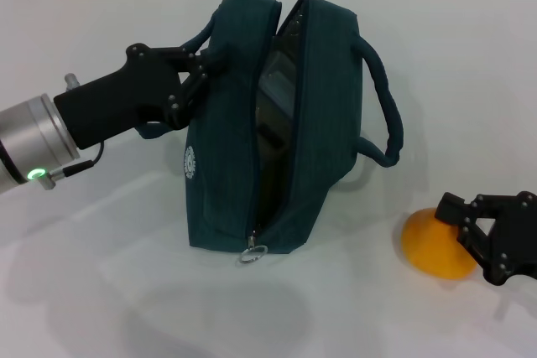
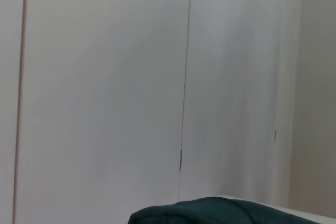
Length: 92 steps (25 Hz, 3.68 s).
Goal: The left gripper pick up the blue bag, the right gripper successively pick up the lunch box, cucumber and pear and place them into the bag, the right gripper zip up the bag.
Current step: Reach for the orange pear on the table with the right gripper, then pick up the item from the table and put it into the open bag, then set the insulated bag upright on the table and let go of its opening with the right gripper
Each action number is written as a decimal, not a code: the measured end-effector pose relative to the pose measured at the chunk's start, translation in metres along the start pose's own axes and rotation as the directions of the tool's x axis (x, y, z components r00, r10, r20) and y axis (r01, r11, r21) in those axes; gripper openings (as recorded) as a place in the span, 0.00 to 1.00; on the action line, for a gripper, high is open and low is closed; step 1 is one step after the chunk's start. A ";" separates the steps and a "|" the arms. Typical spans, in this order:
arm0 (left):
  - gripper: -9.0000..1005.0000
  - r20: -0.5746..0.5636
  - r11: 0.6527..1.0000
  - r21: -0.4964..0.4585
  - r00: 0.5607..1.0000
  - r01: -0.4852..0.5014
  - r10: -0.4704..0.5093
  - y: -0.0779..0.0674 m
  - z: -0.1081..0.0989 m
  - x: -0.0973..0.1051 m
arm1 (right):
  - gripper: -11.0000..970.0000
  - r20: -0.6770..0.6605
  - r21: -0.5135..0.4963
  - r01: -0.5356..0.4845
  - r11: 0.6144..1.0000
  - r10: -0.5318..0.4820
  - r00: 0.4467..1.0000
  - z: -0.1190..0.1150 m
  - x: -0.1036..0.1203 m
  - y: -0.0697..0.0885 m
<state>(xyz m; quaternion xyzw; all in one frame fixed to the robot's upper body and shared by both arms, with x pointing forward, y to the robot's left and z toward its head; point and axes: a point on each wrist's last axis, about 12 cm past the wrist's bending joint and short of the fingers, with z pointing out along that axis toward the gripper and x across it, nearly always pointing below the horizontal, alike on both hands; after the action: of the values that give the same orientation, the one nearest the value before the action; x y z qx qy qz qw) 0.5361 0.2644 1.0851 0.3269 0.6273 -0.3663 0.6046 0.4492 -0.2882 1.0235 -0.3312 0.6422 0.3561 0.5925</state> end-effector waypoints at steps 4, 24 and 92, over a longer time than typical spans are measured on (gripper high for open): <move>0.04 0.001 1.000 0.001 1.000 -0.001 0.001 0.000 0.000 -0.001 | 0.05 0.018 -0.009 0.018 1.000 -0.018 1.000 0.001 -0.003 0.000; 0.04 0.047 0.998 0.060 0.999 0.018 -0.020 -0.009 -0.005 -0.004 | 0.05 0.454 -0.200 0.150 0.968 -0.044 0.890 0.055 -0.087 -0.013; 0.04 0.043 1.000 0.014 0.999 0.026 -0.026 -0.010 -0.004 0.006 | 0.46 -0.109 -0.180 -0.068 0.981 0.049 0.993 0.048 -0.048 -0.042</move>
<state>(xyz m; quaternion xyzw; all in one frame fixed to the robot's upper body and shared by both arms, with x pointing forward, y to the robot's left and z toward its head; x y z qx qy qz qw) 0.5254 0.2628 1.0801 0.3149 0.6157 -0.3853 0.6110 0.5135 -0.2693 1.0670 -0.3833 0.6461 0.4133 0.5146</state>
